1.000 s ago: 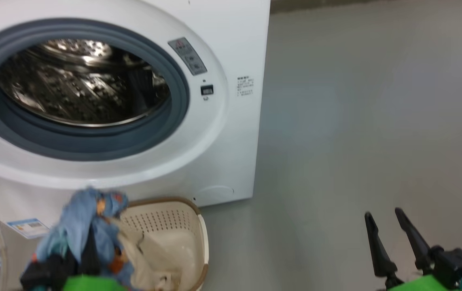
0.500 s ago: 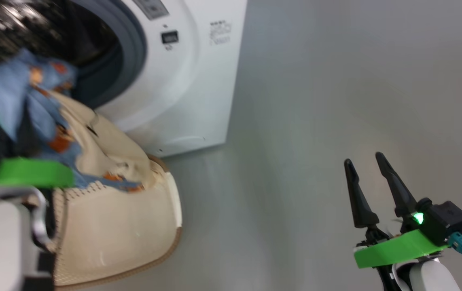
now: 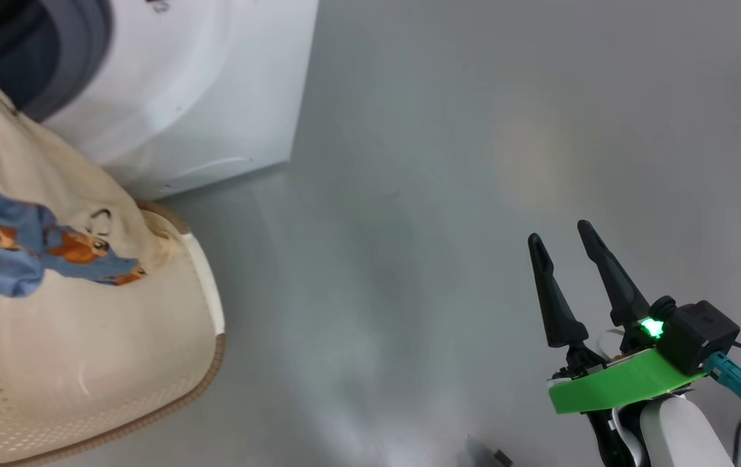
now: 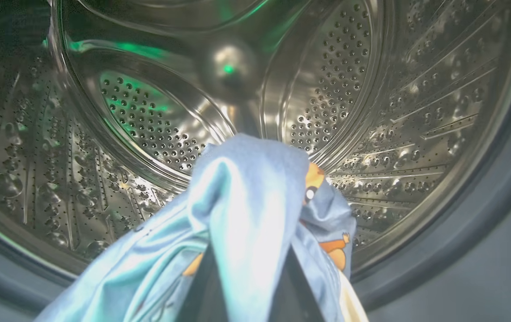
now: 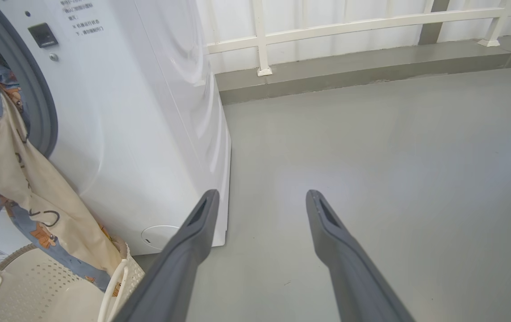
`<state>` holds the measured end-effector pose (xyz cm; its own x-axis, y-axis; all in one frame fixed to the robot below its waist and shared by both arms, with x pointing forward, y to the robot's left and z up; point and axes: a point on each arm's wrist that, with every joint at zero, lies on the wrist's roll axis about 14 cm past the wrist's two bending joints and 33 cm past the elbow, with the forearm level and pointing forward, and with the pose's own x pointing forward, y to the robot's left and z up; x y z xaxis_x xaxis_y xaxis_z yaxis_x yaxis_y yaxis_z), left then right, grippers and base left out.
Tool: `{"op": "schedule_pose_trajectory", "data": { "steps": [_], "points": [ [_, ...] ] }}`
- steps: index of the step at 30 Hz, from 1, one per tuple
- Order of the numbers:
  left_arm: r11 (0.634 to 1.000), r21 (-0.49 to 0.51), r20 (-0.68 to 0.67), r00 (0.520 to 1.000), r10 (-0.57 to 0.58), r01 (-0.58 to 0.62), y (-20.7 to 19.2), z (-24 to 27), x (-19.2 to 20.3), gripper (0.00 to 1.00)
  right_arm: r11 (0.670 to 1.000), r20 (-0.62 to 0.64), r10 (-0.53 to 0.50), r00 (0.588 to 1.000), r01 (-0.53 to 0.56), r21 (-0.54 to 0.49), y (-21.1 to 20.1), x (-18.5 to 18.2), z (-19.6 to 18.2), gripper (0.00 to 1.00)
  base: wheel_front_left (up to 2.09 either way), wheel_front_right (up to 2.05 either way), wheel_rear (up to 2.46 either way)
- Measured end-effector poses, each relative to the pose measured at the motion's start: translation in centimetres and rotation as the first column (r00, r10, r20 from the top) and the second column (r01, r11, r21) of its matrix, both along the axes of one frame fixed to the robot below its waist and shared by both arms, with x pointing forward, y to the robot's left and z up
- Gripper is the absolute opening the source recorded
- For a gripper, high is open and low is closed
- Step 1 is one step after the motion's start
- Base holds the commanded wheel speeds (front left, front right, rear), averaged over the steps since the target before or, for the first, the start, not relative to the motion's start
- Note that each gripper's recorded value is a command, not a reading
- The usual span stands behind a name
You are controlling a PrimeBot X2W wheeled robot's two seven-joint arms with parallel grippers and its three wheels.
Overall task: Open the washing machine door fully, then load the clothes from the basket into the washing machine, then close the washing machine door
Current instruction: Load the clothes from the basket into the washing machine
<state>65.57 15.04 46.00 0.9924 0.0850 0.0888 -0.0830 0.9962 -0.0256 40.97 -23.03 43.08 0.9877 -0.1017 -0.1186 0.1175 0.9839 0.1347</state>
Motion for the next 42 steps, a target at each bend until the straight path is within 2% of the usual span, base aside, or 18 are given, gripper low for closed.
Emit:
{"op": "schedule_pose_trajectory", "data": {
  "steps": [7,23,36,37,39,40,41,42],
  "points": [
    [1.000,0.008,0.014,1.000,-0.025,0.025,-1.2,-0.3,3.0,0.00,1.000,-0.056,-0.001,0.998,0.001,-0.003,0.1,-0.4,-1.7,1.00,0.00,0.00,0.00],
    [0.995,0.079,0.117,0.990,-0.072,0.063,-2.1,3.8,8.3,0.00,1.000,-0.125,0.015,0.992,-0.015,0.001,0.7,-1.0,-3.9,1.00,0.00,0.00,0.00],
    [0.988,0.142,-0.114,0.992,-0.049,0.065,-1.5,-3.1,7.9,0.00,1.000,-0.135,0.009,0.991,-0.009,-0.001,0.6,-1.4,-4.1,1.00,0.00,0.00,0.00],
    [0.987,0.148,-0.121,0.992,-0.046,0.064,-1.4,-3.1,7.8,0.07,1.000,-0.134,0.015,0.991,-0.015,0.003,0.8,-1.3,-4.1,1.00,0.00,0.00,0.00],
    [0.984,0.162,-0.130,0.990,-0.049,0.070,-1.4,-3.1,7.6,0.38,1.000,-0.130,0.027,0.991,-0.026,0.011,1.2,-1.2,-4.0,1.00,0.00,0.00,0.00],
    [0.983,0.172,-0.137,0.989,-0.047,0.071,-1.4,-3.1,7.5,0.38,0.999,-0.128,0.031,0.991,-0.030,0.014,1.4,-1.1,-4.0,1.00,0.00,0.00,0.00],
    [0.980,0.185,-0.143,0.989,-0.047,0.074,-1.4,-3.0,7.4,0.62,0.999,-0.126,0.035,0.991,-0.033,0.016,1.5,-1.1,-4.0,1.00,0.00,0.00,0.00],
    [0.979,0.191,-0.147,0.988,-0.047,0.075,-1.4,-3.0,7.3,0.62,0.999,-0.124,0.039,0.991,-0.037,0.019,1.7,-1.0,-3.9,1.00,0.00,0.00,0.00]
  ]
}}
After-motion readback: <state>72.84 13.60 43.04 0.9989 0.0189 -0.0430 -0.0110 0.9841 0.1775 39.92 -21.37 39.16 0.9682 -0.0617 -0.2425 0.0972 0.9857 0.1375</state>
